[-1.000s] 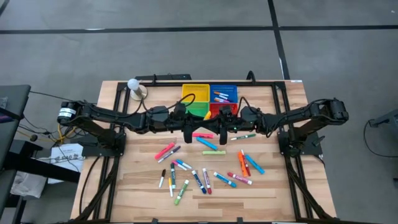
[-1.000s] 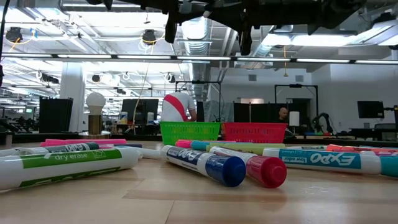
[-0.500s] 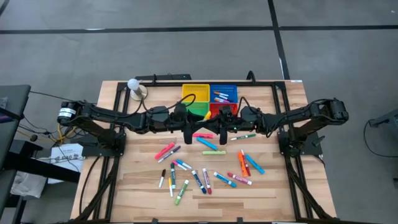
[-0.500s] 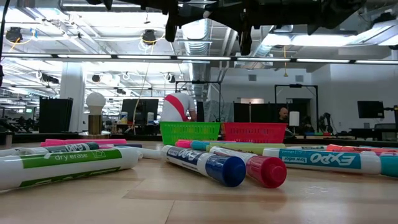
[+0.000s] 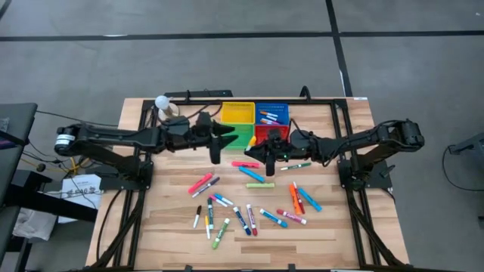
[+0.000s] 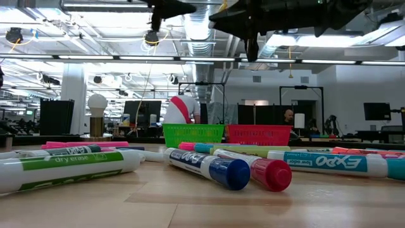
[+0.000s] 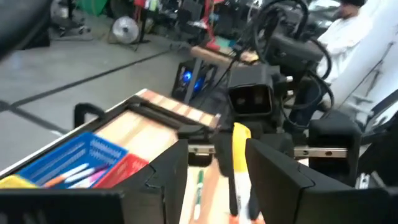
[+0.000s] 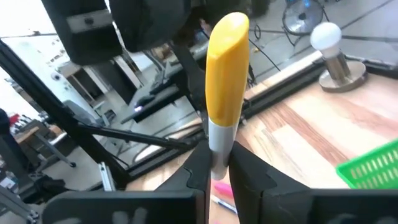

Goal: Pick & Place Markers
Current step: Put the top small yellow highlighter pen into the blue bin

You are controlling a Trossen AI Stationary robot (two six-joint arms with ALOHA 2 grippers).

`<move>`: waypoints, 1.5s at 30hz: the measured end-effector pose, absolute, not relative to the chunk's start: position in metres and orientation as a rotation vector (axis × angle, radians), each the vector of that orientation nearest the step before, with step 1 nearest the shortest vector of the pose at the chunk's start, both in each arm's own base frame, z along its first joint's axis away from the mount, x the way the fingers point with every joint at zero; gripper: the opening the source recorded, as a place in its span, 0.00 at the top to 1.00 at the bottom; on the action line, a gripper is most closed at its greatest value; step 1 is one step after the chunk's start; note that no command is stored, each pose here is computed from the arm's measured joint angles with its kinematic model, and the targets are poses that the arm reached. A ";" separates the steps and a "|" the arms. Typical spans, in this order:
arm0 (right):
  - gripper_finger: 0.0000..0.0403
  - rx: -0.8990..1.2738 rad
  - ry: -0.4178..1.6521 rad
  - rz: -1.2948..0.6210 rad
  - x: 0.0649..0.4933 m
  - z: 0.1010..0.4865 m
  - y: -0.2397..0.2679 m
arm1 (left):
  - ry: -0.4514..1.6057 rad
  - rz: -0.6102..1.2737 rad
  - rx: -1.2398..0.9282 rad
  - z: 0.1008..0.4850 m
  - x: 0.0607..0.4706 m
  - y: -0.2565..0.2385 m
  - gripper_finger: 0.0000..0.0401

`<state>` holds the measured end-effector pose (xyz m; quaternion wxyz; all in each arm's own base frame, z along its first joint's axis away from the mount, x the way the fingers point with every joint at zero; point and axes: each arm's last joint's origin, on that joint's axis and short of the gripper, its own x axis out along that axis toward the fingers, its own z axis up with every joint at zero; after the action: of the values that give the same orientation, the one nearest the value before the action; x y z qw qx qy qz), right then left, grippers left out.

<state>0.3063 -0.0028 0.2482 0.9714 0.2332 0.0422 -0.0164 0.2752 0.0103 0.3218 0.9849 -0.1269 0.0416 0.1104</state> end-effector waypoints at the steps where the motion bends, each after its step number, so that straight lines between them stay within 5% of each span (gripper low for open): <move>1: 0.91 0.471 0.096 -0.039 0.306 0.247 -0.004 | 0.106 0.228 -0.253 0.322 0.271 0.011 0.60; 18: 0.92 0.481 0.254 -0.182 0.279 0.252 -0.040 | 0.341 0.286 -0.246 0.297 0.249 0.012 0.60; 30: 0.92 0.451 0.315 -0.348 0.224 0.290 -0.070 | 0.428 0.358 -0.292 0.229 0.235 0.013 0.60; 45: 0.92 0.273 0.531 -0.524 0.222 0.346 -0.129 | 0.406 0.363 -0.287 0.218 0.231 0.016 0.60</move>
<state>0.2221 -0.1286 0.3459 0.9222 0.1331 0.2584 -0.2551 0.2313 0.0161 0.2175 0.9529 -0.1412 0.2000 0.1789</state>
